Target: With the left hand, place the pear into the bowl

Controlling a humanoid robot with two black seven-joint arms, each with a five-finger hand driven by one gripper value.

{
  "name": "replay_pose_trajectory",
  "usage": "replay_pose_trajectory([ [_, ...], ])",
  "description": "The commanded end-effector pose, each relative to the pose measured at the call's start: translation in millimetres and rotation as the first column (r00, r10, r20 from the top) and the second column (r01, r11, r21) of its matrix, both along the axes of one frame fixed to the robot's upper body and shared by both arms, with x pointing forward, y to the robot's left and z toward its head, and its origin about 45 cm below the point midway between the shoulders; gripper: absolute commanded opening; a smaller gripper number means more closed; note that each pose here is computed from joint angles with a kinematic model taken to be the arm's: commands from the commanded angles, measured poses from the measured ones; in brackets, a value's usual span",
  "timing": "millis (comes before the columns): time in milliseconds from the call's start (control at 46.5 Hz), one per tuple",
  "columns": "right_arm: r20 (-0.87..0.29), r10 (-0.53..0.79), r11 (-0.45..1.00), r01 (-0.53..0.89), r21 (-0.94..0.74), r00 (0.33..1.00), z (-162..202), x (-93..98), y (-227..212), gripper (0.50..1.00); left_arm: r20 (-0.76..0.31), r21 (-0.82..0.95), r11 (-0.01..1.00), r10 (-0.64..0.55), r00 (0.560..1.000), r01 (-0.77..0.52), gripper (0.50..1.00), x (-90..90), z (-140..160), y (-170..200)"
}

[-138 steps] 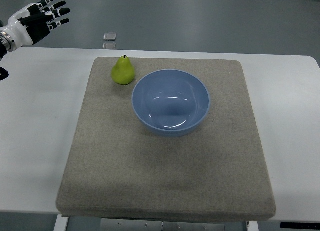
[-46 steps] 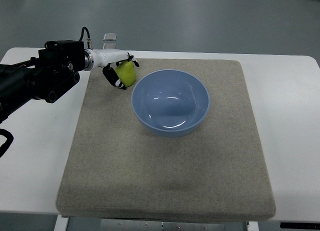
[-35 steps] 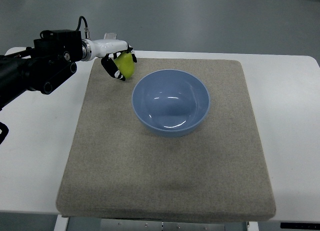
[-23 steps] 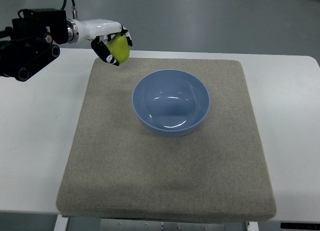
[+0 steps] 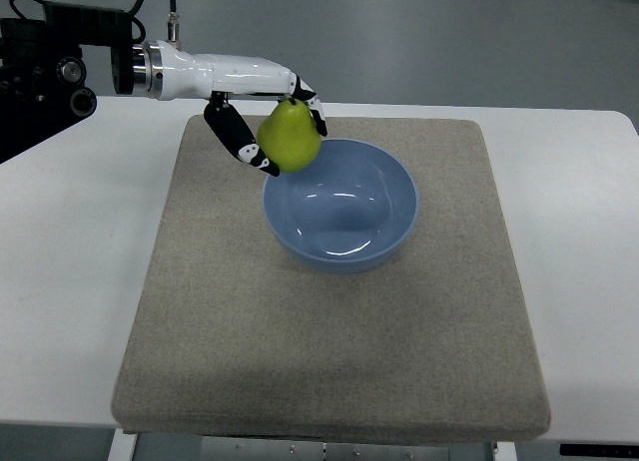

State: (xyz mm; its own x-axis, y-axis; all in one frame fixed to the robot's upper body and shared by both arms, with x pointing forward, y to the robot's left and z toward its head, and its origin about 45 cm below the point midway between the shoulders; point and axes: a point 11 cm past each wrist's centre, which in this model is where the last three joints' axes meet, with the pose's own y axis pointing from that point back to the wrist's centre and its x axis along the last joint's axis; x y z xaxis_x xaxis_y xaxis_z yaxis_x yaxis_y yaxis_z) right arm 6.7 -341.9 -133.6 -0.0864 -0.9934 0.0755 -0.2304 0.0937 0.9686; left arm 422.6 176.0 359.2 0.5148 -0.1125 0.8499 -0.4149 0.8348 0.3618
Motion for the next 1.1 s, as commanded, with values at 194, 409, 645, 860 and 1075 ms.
replay_pose_trajectory([
  [194,0.000,0.000,1.000,0.000,0.000,1.000,0.0,0.0,0.0,0.926,-0.055,0.032,0.995,-0.088,0.995,0.089,0.500,-14.3,-32.7,-37.6],
  [409,0.000,0.000,1.000,0.000,0.000,1.000,0.0,0.0,0.0,0.926,-0.065,0.033,0.995,-0.089,0.994,0.092,0.773,-14.4,-37.2,-40.7],
  [645,0.000,0.000,1.000,0.000,0.000,1.000,0.0,0.0,0.0,0.926,-0.063,0.033,0.998,-0.049,0.997,0.051,0.896,-5.1,-36.0,-32.2],
  [860,0.000,0.000,1.000,0.000,0.000,1.000,0.0,0.0,0.0,0.926,-0.050,0.018,0.999,-0.034,0.998,0.035,0.996,0.1,-28.3,-30.5],
  [1075,0.000,0.000,1.000,0.000,0.000,1.000,0.0,0.0,0.0,0.926,-0.091,-0.115,0.993,0.003,0.996,-0.013,0.996,4.4,-10.9,-30.6],
])
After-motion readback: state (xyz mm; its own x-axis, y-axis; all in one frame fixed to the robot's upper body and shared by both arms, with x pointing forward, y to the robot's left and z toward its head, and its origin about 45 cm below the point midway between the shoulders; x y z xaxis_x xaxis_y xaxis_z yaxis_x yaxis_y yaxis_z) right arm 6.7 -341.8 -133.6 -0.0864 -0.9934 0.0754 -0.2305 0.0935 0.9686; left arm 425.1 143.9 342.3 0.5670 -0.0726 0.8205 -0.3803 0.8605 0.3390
